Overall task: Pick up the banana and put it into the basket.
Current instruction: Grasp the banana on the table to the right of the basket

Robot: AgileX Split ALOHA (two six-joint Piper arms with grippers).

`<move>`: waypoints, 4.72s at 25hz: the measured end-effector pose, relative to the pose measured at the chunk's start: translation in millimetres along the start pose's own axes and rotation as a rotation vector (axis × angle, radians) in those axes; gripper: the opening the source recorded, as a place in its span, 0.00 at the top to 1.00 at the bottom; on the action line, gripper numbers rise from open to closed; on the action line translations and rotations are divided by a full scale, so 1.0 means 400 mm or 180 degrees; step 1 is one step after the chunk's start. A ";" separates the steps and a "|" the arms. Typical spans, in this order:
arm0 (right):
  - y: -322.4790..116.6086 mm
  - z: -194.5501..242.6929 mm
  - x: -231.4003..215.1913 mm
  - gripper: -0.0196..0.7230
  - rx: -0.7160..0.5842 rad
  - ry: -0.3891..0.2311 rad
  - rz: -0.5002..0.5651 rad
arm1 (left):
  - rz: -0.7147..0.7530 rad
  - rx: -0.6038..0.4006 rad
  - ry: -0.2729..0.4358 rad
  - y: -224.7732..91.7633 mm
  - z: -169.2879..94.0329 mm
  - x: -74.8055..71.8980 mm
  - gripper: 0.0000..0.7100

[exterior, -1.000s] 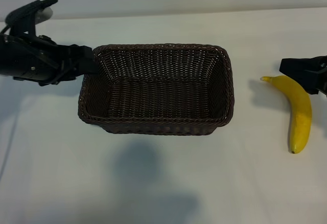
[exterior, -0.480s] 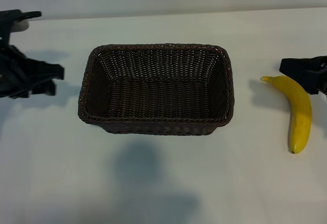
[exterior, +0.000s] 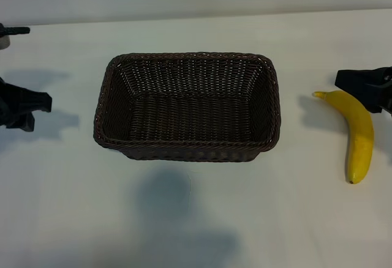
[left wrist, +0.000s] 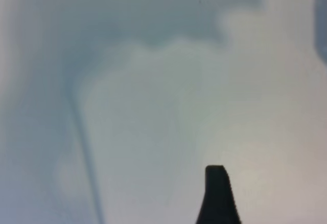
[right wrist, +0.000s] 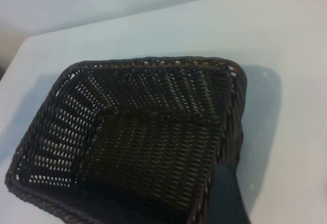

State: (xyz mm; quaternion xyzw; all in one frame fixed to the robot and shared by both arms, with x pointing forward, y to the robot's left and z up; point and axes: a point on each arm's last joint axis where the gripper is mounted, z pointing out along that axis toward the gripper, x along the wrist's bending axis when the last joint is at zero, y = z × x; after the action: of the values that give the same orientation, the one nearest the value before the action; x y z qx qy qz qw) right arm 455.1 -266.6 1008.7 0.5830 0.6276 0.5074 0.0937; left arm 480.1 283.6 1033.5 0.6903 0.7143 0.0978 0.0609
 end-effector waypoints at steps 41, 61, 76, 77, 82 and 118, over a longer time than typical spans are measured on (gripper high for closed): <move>0.000 0.000 0.000 0.32 0.0003 -0.0001 -0.0003 | -0.0137 -0.1470 -0.0095 -0.492 -0.130 0.081 0.24; 0.000 0.000 0.000 0.32 0.0006 -0.0001 0.0004 | -0.0233 -0.2478 -0.0225 -0.604 -0.165 0.098 0.24; -0.001 0.000 0.001 0.32 0.0015 0.0007 -0.0006 | -0.0236 -0.2481 -0.0226 -0.605 -0.165 0.098 0.24; -0.001 0.000 0.001 0.32 0.0015 0.0007 -0.0006 | -0.0236 -0.2481 -0.0226 -0.605 -0.165 0.098 0.24; -0.001 0.000 0.001 0.32 0.0015 0.0007 -0.0006 | -0.0373 -0.2481 -0.0127 -0.606 -0.165 0.097 0.24; -0.009 0.000 -0.002 0.32 0.0130 -0.0022 -0.0163 | -0.0187 -0.2452 0.0096 -0.608 -0.162 0.087 0.24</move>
State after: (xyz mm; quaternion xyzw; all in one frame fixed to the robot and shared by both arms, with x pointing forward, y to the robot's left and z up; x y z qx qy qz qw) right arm 452.9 -266.4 1005.7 0.5702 0.6523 0.4899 0.0969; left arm 227.5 307.8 1043.9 0.5945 0.6455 0.3673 0.3080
